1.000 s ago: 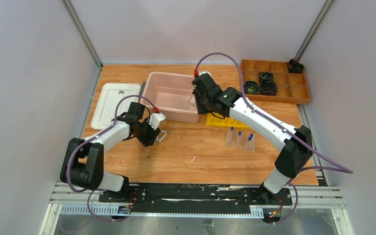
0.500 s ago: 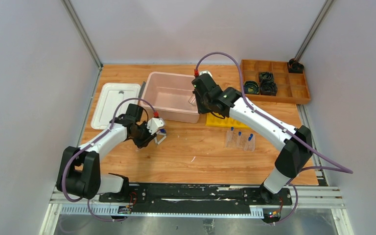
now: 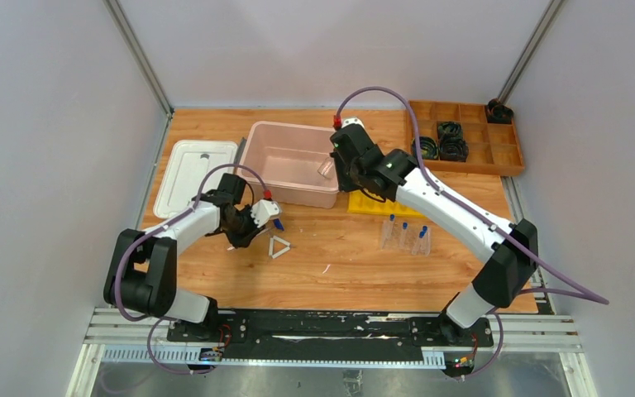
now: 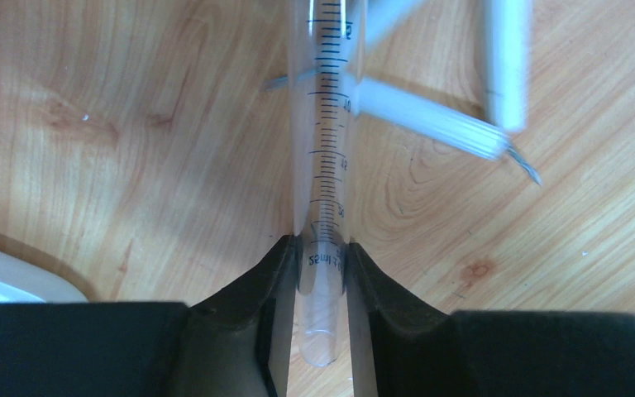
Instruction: Organize the chemistry lab equipment
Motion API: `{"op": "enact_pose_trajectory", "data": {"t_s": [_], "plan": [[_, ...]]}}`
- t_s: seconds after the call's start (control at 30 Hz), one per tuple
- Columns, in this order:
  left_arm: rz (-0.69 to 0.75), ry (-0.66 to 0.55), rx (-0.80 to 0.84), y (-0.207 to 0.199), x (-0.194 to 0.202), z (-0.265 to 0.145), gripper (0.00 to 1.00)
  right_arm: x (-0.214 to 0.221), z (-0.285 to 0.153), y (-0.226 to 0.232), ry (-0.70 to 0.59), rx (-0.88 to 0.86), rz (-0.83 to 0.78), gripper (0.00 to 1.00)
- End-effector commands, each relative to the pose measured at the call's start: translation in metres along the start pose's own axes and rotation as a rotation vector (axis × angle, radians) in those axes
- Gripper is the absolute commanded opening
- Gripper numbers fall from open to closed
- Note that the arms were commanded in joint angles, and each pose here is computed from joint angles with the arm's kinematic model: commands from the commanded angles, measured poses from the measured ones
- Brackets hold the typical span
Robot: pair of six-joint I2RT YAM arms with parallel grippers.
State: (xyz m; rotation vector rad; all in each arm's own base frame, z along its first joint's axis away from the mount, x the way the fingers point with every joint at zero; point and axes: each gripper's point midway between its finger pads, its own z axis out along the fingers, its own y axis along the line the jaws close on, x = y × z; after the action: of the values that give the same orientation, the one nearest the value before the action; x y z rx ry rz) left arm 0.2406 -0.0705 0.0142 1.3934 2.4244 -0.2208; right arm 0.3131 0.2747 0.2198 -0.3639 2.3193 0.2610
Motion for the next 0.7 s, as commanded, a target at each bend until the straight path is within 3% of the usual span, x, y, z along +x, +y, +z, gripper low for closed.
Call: {"op": "enact_pose_trajectory", "data": {"t_s": [0.0, 0.07, 0.2, 0.37, 0.53, 0.67], "plan": [[0.006, -0.016, 0.019, -0.002, -0.005, -0.001, 0.05, -0.007, -0.013, -0.006, -0.047, 0.014, -0.002, 0.11], [0.011, -0.031, 0.0, 0.0, -0.01, -0.011, 0.0, -0.007, -0.014, -0.007, -0.052, 0.011, 0.002, 0.1], [0.018, -0.08, -0.046, 0.004, -0.028, -0.047, 0.0, -0.006, -0.013, -0.009, -0.053, 0.013, 0.002, 0.09], [0.056, -0.249, -0.104, 0.003, -0.076, -0.129, 0.0, -0.005, -0.015, -0.015, -0.057, 0.022, 0.007, 0.07], [0.172, -0.381, -0.267, 0.032, -0.127, -0.204, 0.0, -0.007, -0.019, -0.018, -0.077, 0.013, 0.031, 0.05], [0.233, -0.342, -0.289, 0.064, -0.149, -0.202, 0.0, -0.008, -0.02, -0.016, -0.084, 0.002, 0.042, 0.05]]}}
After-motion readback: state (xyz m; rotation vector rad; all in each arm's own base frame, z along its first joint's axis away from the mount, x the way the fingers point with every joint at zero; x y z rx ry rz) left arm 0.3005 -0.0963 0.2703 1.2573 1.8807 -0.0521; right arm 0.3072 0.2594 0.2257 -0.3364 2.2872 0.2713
